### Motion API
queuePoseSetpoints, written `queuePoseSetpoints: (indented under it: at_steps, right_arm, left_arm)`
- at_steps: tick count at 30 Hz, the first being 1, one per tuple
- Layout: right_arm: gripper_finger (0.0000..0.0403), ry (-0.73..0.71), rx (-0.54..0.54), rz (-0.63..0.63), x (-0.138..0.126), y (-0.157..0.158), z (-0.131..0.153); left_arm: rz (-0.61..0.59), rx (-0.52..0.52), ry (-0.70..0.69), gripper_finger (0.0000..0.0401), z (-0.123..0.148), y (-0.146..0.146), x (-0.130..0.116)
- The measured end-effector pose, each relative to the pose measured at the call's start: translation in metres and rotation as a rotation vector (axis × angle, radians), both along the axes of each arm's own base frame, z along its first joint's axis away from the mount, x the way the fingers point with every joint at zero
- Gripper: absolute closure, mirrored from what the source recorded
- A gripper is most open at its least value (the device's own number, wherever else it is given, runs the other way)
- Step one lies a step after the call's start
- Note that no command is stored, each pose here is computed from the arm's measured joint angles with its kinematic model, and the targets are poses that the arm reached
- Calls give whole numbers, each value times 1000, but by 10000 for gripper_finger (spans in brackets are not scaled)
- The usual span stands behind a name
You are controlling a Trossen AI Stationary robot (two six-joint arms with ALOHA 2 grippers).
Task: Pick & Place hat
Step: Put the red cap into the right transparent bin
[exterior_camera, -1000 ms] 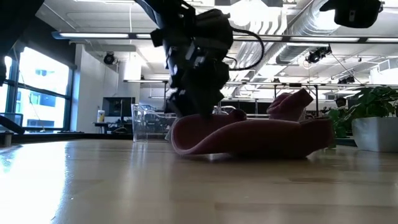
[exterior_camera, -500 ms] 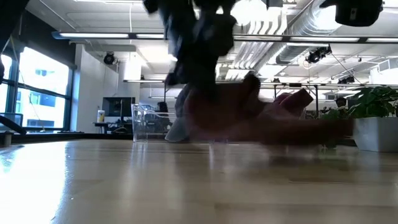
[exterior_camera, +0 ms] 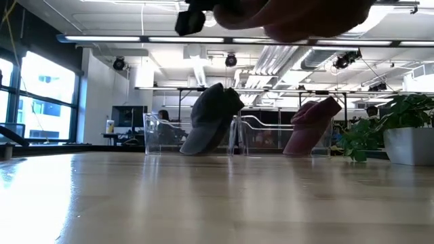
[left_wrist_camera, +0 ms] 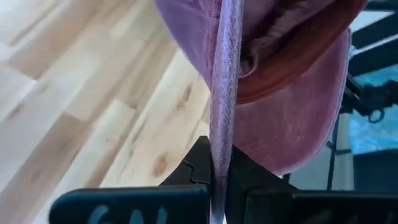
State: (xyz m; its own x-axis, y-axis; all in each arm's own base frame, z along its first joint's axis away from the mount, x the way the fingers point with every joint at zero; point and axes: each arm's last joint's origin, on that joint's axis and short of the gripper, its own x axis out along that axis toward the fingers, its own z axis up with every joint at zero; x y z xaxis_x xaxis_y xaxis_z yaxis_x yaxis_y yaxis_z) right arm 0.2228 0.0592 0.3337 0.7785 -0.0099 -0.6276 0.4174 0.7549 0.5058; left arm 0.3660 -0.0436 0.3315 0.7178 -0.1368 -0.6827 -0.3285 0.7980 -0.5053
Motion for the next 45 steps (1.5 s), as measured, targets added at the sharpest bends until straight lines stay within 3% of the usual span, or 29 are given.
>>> queuePoseSetpoints:
  at_steps: [3, 9, 12, 16, 19, 24, 30, 34, 36, 41, 45]
  right_arm:
    - [393, 112, -43, -46, 17, -10, -8]
    - [378, 297, 3, -131, 41, -25, -32]
    - [389, 324, -6, -131, 46, -26, -34]
    - [399, 244, 2, -91, 47, -24, -4]
    - [393, 193, 52, 7, 45, -23, 21]
    - [400, 89, 11, 179, 51, -25, 34]
    - [397, -81, -60, 82, 70, -34, 19]
    - [401, -115, -94, 13, 72, -33, 14]
    - [400, -116, -71, 19, 70, -30, 17]
    - [401, -86, 100, 178, 65, -21, 18]
    - [401, 41, 212, 253, 66, -15, -5]
  left_arm:
    - [-41, -15, 9, 400, 4, -6, -8]
    - [-103, 4, -78, 401, 24, -21, -20]
    - [-105, 21, -36, 401, 23, -21, -27]
    - [-96, 31, -1, 401, 27, -20, -36]
    - [-105, 35, 46, 401, 24, -19, -40]
    - [-140, 47, 20, 401, 27, -19, -40]
    - [-243, 59, -20, 401, 31, -23, -42]
    - [-251, 59, -14, 401, 30, -25, -43]
    - [-235, 69, 5, 401, 29, -24, -44]
    - [-195, 86, 44, 401, 27, -23, -46]
    - [-184, 94, 37, 401, 27, -22, -46]
